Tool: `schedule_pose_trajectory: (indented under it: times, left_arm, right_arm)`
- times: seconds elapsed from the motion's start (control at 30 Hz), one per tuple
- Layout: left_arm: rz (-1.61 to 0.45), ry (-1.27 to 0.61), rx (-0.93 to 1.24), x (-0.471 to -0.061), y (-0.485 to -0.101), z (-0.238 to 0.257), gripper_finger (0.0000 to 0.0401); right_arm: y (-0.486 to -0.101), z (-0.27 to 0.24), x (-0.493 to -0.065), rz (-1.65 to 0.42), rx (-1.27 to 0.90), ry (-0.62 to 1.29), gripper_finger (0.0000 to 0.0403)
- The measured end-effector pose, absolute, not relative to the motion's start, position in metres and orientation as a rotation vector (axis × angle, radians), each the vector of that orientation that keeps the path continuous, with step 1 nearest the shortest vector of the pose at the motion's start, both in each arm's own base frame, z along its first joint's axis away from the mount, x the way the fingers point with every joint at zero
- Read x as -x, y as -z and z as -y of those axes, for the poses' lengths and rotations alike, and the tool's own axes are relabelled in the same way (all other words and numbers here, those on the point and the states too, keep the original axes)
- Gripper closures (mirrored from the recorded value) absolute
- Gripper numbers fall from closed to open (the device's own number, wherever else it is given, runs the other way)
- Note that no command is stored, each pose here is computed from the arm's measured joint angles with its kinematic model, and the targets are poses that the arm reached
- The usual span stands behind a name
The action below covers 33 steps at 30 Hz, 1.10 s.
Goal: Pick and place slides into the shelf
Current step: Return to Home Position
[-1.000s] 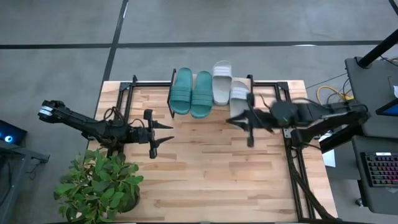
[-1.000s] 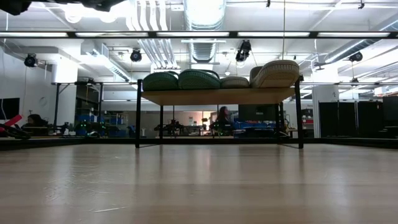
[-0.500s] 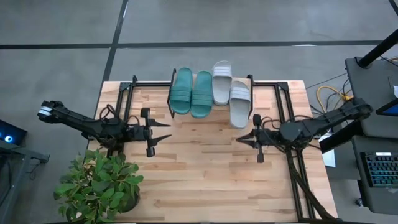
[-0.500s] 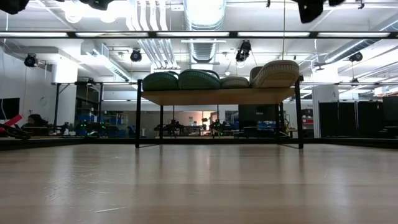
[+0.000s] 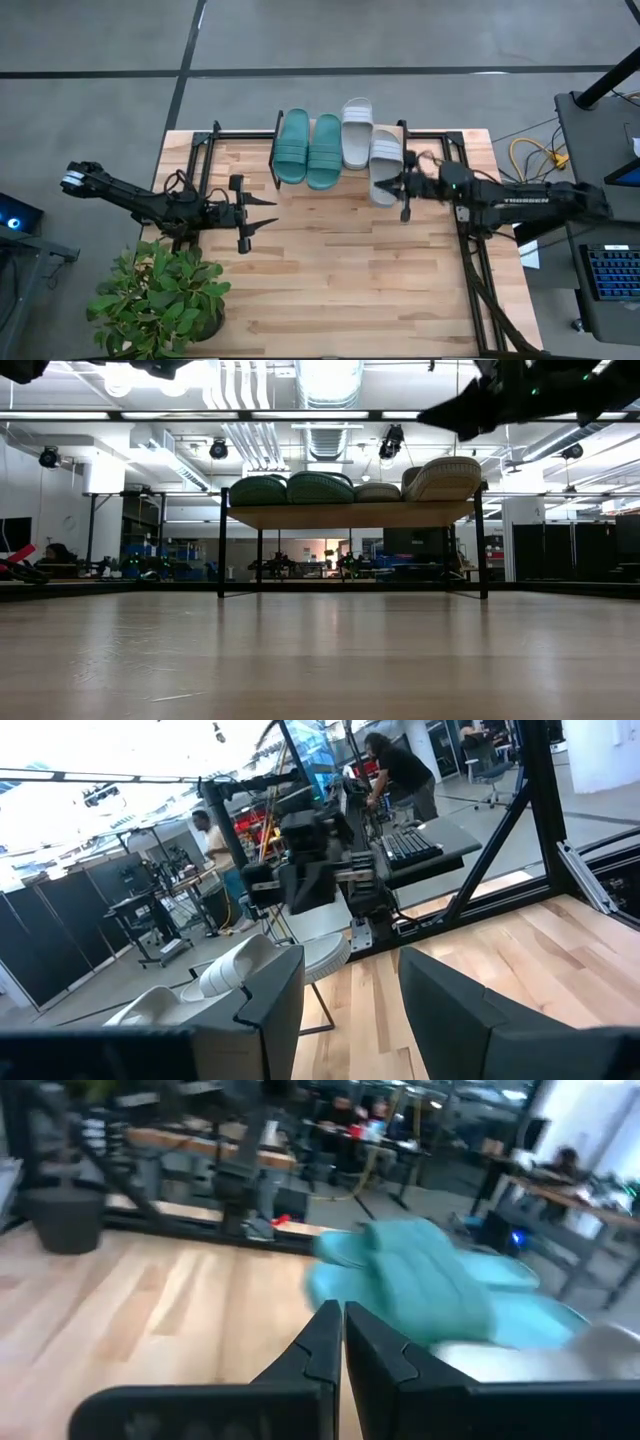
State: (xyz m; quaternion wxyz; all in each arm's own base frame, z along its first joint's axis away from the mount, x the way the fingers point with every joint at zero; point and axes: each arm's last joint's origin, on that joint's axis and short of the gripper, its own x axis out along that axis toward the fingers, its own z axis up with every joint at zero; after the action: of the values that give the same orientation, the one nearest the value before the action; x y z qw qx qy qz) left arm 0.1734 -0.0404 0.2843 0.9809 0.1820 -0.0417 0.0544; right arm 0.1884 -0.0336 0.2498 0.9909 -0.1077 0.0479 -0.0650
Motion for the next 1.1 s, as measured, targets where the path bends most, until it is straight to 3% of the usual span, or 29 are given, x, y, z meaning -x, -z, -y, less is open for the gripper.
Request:
schedule_pose_trajectory:
  times: [0.13, 0.27, 0.57, 0.87, 1.1]
  left_arm:
    - [0.087, -0.11, -0.362, -0.173, -0.285, 0.04, 0.0252]
    - [0.085, -0.113, -0.362, -0.173, -0.285, 0.04, 0.0252]
    - [0.083, -0.132, -0.36, -0.173, -0.285, 0.04, 0.0252]
    - [0.082, -0.132, -0.359, -0.173, -0.285, 0.04, 0.0252]
    - [0.082, -0.132, -0.357, -0.173, -0.285, 0.04, 0.0252]
  right_arm:
    - [-0.247, 0.054, -0.174, -0.159, 0.13, 0.208, 0.0394]
    - [-0.245, 0.044, -0.156, -0.22, 0.091, 0.159, 0.0394]
    - [-0.229, 0.018, -0.112, -0.092, 0.04, 0.079, 0.0394]
    - [-0.209, 0.012, -0.095, -0.001, -0.064, -0.012, 0.0394]
    - [-0.198, 0.01, -0.087, -0.1, -0.139, 0.019, 0.0394]
